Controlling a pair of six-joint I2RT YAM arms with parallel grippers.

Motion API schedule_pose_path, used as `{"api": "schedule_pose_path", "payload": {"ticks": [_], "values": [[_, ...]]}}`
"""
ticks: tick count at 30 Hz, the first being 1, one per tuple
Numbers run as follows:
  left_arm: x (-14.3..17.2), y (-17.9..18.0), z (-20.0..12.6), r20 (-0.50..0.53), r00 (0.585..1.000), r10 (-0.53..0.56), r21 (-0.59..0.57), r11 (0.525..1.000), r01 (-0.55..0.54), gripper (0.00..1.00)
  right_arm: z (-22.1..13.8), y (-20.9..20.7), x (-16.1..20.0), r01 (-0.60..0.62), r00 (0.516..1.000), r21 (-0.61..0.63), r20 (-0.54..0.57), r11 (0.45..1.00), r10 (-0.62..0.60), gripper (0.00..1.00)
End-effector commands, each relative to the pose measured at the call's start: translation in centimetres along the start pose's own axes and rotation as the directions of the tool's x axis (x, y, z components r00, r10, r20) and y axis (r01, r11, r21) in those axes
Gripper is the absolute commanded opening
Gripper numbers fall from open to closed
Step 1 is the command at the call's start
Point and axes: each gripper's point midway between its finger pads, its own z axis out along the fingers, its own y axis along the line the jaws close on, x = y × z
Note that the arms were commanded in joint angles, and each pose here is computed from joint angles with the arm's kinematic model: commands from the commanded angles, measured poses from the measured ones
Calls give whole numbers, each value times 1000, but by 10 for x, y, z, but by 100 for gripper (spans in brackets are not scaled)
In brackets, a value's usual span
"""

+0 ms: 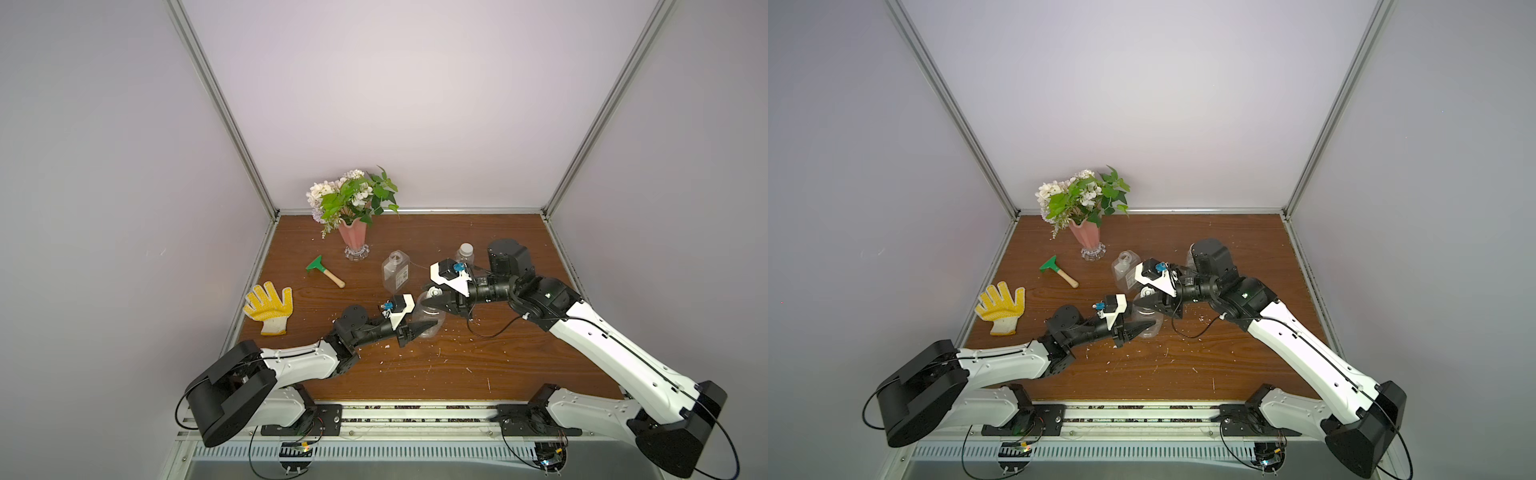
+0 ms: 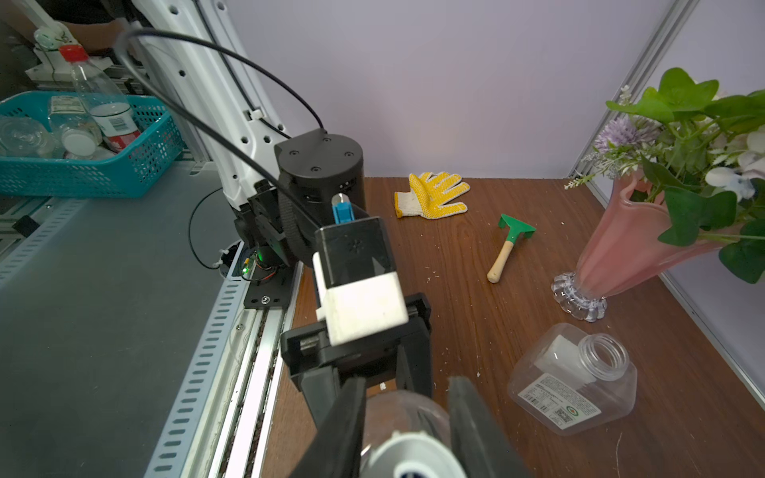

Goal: Screw on the bottle caps
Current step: Screw the bottle cap onto the plastic bottle.

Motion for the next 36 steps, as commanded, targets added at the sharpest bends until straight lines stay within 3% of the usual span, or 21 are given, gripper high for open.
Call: {"api": "schedule_pose_path", "payload": {"ticks": [1,6,16,21,27,31,36], "values": [[-32,12,1,92,995,40,-64,997,-34,39,2,-12,10,-57,998,76,-15,995,59,26],[-42,25,1,114,992,52,-140,989,-36,39,9,-36,34,-160,983,241,-46,957,175,20],[-58,59,-4,146,986,79,-330,943,-26,39,22,-60,83,-399,894,465,8,790,447,16],[-56,73,-3,138,988,75,-393,920,-15,39,30,-62,104,-442,851,554,11,705,525,14],[-44,79,-2,112,992,63,-419,908,-10,39,28,-67,104,-422,847,633,20,649,531,15],[-28,81,-3,79,996,39,-425,905,-2,39,19,-72,83,-401,868,639,34,657,496,21],[-4,78,-8,27,1000,3,-422,906,9,39,5,-76,51,-365,897,625,38,690,440,44]]}}
